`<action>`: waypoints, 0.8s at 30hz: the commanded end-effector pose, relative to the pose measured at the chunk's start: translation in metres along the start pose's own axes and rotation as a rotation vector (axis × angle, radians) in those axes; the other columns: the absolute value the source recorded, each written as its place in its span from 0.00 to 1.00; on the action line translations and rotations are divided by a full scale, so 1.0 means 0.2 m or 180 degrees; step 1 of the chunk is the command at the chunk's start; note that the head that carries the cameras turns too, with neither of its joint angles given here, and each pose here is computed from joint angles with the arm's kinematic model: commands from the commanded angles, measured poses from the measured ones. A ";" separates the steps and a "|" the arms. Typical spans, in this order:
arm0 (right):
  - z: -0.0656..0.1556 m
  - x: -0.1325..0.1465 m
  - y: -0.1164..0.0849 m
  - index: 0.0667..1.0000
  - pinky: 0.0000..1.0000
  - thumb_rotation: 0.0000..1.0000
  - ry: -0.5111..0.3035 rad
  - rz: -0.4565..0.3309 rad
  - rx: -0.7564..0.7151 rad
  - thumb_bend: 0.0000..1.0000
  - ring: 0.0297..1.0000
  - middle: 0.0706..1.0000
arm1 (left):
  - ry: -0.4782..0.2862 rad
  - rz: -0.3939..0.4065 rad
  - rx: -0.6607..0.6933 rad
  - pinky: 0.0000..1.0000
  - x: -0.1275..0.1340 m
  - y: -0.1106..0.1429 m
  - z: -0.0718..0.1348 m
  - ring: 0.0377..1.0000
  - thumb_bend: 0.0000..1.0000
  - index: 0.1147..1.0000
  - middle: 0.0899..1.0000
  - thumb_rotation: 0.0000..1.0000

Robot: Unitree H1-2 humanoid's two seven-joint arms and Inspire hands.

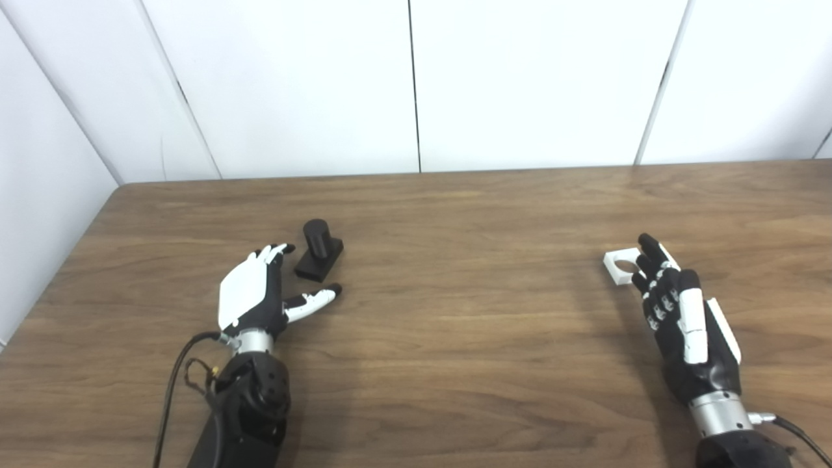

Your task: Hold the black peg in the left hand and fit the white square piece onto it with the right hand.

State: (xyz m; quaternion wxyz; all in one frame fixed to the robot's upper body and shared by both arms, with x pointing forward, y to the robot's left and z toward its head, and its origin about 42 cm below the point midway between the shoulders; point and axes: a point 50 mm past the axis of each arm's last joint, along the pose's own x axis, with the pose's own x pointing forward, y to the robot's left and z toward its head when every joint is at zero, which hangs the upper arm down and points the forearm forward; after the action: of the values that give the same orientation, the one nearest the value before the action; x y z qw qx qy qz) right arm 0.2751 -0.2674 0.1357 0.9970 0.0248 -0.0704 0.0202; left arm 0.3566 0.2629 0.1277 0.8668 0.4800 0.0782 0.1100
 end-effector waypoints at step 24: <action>-0.02 -0.03 0.02 0.94 1.00 0.98 -0.0042 0.0039 0.0063 0.63 1.00 1.00 | -0.0227 0.0331 0.0133 0.94 0.16 0.05 0.10 0.96 0.76 0.67 0.90 0.42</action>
State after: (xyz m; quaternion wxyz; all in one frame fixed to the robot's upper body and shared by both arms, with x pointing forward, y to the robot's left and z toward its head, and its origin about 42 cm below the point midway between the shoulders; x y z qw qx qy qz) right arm 0.2743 -0.2672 0.1355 0.9970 0.0248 -0.0702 0.0206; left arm 0.3754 0.2572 0.1237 0.8582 0.4943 0.0695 0.1197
